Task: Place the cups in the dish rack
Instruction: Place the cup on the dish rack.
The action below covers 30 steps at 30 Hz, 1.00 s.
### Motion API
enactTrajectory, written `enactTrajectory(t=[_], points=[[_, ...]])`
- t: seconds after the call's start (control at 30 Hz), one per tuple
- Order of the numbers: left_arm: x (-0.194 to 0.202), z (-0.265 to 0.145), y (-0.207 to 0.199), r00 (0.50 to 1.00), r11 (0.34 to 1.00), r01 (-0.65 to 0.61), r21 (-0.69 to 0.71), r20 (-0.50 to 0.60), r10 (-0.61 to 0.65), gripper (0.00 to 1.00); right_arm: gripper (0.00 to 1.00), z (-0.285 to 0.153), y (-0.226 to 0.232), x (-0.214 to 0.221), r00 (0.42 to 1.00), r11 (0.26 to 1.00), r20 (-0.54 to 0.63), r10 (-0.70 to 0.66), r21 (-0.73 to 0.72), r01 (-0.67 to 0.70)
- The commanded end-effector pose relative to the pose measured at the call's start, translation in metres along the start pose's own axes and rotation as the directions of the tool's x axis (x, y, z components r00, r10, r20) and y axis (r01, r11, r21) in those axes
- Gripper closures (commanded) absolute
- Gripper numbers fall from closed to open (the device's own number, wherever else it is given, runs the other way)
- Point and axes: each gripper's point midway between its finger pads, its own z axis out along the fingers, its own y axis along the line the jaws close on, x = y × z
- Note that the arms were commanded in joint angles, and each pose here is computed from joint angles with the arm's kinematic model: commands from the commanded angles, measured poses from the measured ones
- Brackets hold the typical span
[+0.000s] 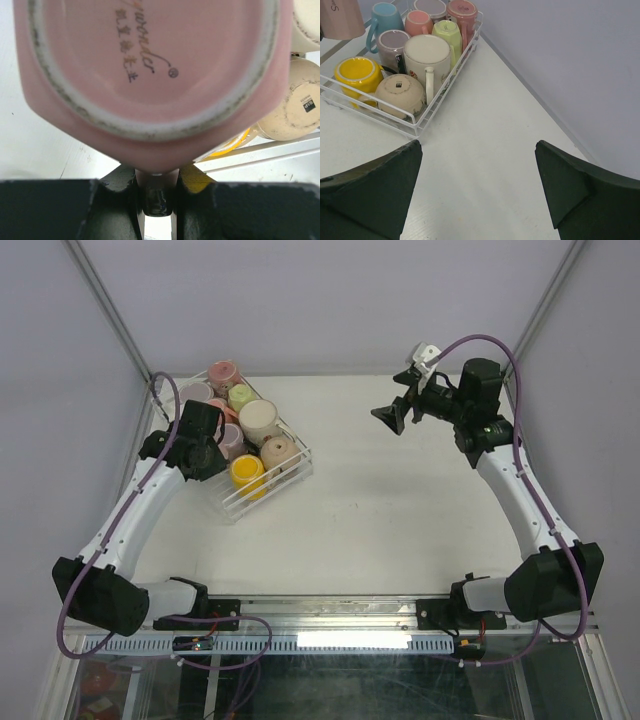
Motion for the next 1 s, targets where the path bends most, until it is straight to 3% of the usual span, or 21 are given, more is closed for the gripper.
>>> enactTrajectory(t=[0.0,0.97], points=[[-0.029,0.004,-0.023,0.994,0.995,0.027,0.092,0.108,-0.036,1.0,0.02,-0.001,-0.006,-0.001,1.0,0.999,0.002,-0.025,0.021,0.025],[0.004,0.058,-0.007,0.997,1.0,-0.029,0.005,0.069,0.029,1.0,0.02,0.001,-0.005,0.003,1.0,1.0,-0.004,-0.012,0.018,0.012]])
